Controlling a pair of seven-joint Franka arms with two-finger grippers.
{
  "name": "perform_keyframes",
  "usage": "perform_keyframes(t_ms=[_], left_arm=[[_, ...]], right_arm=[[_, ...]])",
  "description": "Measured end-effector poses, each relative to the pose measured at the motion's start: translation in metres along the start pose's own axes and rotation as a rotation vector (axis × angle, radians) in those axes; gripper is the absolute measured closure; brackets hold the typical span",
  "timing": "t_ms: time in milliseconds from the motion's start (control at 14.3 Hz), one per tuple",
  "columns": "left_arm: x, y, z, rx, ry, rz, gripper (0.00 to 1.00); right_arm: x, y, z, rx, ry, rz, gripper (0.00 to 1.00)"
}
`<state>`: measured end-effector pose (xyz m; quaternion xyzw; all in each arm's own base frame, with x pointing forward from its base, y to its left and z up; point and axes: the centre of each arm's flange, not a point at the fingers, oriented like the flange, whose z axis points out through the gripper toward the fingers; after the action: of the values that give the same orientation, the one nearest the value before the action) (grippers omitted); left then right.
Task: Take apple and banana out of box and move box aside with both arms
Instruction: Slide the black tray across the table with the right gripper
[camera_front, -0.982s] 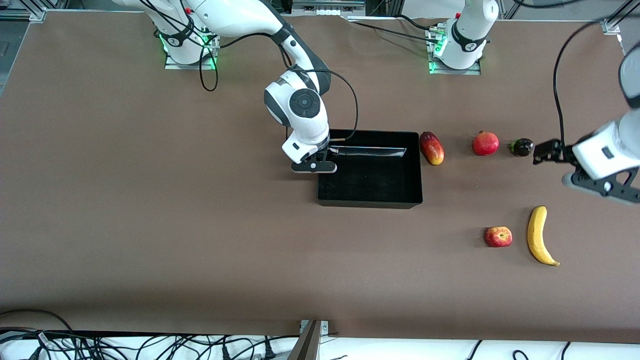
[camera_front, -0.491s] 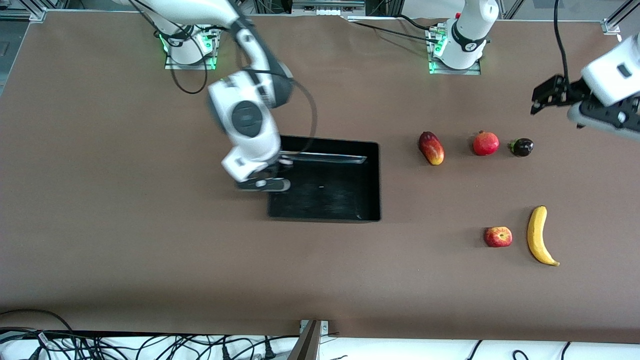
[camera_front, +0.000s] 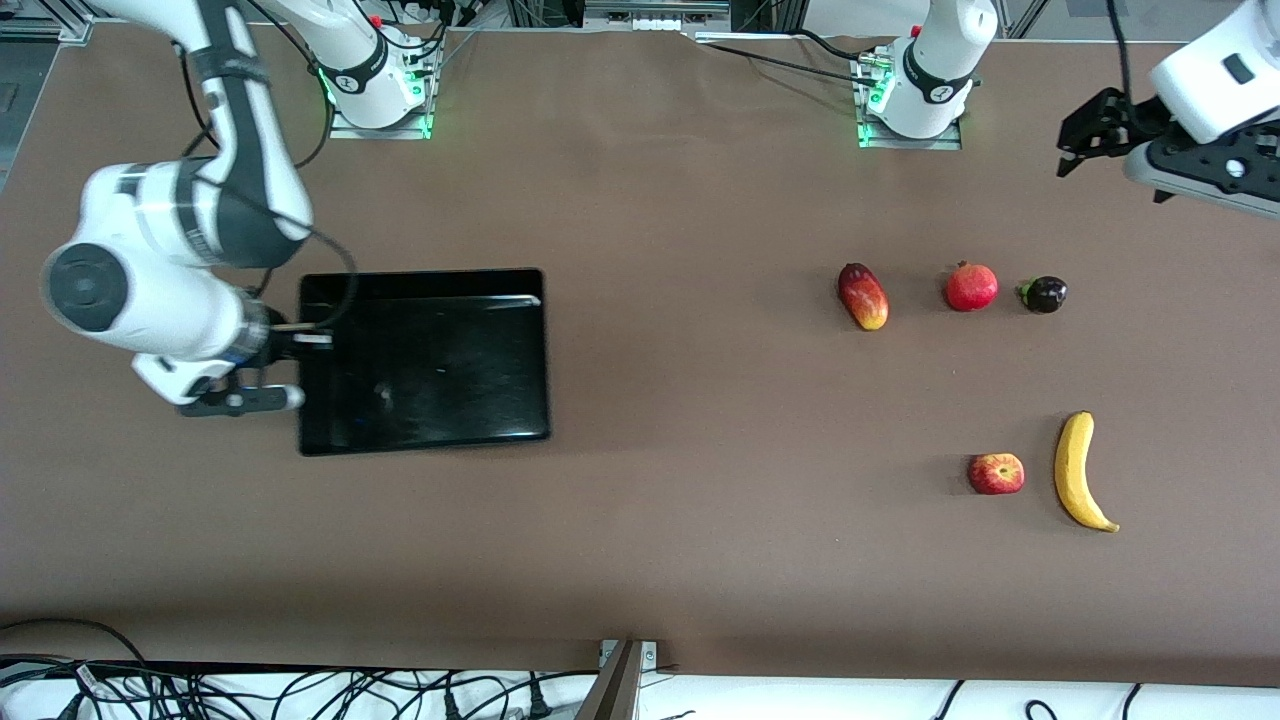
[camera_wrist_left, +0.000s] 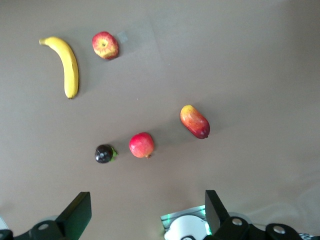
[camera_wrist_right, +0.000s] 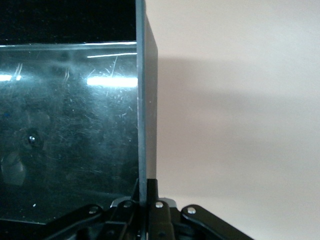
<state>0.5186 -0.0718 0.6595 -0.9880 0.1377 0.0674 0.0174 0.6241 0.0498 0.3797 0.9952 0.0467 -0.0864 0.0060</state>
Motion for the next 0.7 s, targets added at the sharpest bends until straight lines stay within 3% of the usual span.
perform_keyframes(t_ms=[351, 701], left_arm=[[-0.003, -0.018, 0.001, -0.005, -0.007, -0.143, 0.0], [-0.01, -0.024, 0.001, -0.015, -0.024, -0.216, 0.0]], right_arm=[[-0.029, 0.11, 0.083, 0.004, 0.043, 0.002, 0.96], [-0.056, 0.13, 0.141, 0.029, 0.084, 0.055, 0.96]])
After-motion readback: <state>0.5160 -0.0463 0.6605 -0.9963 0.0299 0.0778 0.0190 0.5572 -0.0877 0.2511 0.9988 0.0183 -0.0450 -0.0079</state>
